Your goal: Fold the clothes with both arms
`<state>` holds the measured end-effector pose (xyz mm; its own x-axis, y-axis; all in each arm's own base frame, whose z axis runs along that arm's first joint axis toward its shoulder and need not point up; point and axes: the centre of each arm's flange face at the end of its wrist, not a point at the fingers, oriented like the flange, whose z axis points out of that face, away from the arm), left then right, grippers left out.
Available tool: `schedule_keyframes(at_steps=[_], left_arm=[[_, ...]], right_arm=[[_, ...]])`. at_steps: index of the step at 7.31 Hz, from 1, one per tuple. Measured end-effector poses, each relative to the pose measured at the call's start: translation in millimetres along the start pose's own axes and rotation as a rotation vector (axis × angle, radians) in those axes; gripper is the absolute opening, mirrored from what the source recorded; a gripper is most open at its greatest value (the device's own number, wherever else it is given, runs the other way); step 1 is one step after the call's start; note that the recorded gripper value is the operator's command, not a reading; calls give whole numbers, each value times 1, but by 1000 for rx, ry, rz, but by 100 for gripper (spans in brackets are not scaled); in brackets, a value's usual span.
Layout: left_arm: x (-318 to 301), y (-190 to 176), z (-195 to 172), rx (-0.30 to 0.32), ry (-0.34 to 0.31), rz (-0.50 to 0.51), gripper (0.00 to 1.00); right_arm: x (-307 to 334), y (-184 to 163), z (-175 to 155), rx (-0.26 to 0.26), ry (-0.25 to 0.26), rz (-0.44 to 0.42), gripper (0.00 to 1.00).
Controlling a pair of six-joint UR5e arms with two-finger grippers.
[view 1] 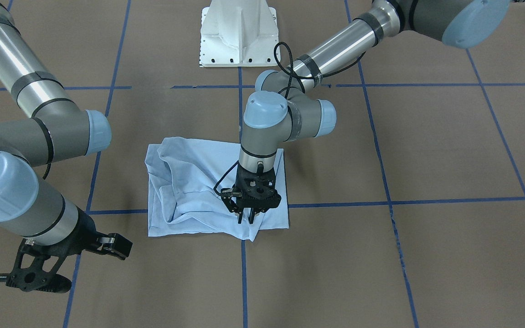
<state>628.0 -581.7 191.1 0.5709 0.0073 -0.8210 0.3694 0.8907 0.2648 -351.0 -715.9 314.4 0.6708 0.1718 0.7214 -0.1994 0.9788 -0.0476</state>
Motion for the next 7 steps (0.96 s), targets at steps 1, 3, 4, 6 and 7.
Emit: schedule_keyframes(at_steps=[1,3,4,6,7], left_arm=[[-1,-1,0,5,-4,1,26],[-4,-6,1,30,-21,0,26],[-6,-7,3,36,-29,0,26],[-11,-7,10,40,-48,0,26],[-12,-6,11,42,-53,0,20]], right_arm=[[1,-1,0,1,0,1,100],[3,-2,-1,2,1,4,100],[5,-2,0,1,3,5,100],[9,-2,2,-1,6,9,100],[10,-2,3,-2,7,9,100]])
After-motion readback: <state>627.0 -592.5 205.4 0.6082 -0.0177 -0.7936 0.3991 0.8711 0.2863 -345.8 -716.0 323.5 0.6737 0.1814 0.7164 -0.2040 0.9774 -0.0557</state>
